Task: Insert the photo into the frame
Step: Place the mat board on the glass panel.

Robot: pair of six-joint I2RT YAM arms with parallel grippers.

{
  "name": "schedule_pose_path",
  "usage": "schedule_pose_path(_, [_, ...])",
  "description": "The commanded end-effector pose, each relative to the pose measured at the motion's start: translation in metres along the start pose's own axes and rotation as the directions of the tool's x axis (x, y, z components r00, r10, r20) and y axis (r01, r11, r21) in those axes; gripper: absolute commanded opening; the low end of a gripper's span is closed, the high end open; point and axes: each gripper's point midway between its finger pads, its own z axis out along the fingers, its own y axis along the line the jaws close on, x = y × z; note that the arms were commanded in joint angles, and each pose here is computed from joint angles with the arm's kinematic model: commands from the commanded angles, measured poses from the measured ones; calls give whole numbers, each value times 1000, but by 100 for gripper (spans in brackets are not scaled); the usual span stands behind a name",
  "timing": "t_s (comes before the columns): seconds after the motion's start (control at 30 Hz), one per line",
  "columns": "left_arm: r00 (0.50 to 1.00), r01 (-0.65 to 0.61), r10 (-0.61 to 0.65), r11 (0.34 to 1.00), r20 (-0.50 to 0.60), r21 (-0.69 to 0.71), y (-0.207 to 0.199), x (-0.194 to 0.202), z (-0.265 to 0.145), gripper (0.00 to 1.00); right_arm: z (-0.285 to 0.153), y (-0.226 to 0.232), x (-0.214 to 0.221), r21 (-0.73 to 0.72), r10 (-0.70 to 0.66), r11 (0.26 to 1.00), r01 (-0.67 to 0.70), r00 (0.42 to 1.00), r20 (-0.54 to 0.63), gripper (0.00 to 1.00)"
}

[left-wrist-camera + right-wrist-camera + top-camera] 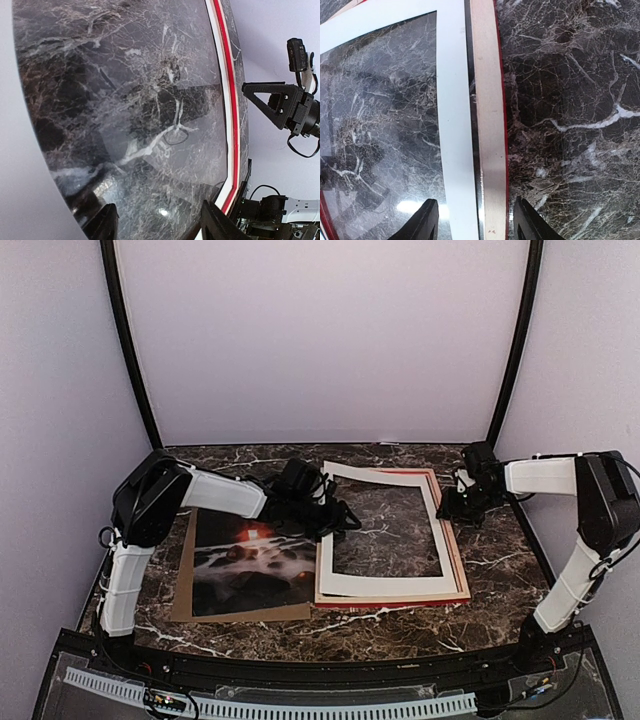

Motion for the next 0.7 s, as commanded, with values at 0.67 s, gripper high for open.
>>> schedule_pose_path(0.67, [997, -83, 83, 996, 5, -12, -26, -4, -9, 67, 3, 1, -2, 16, -57, 998, 57, 998, 7, 61])
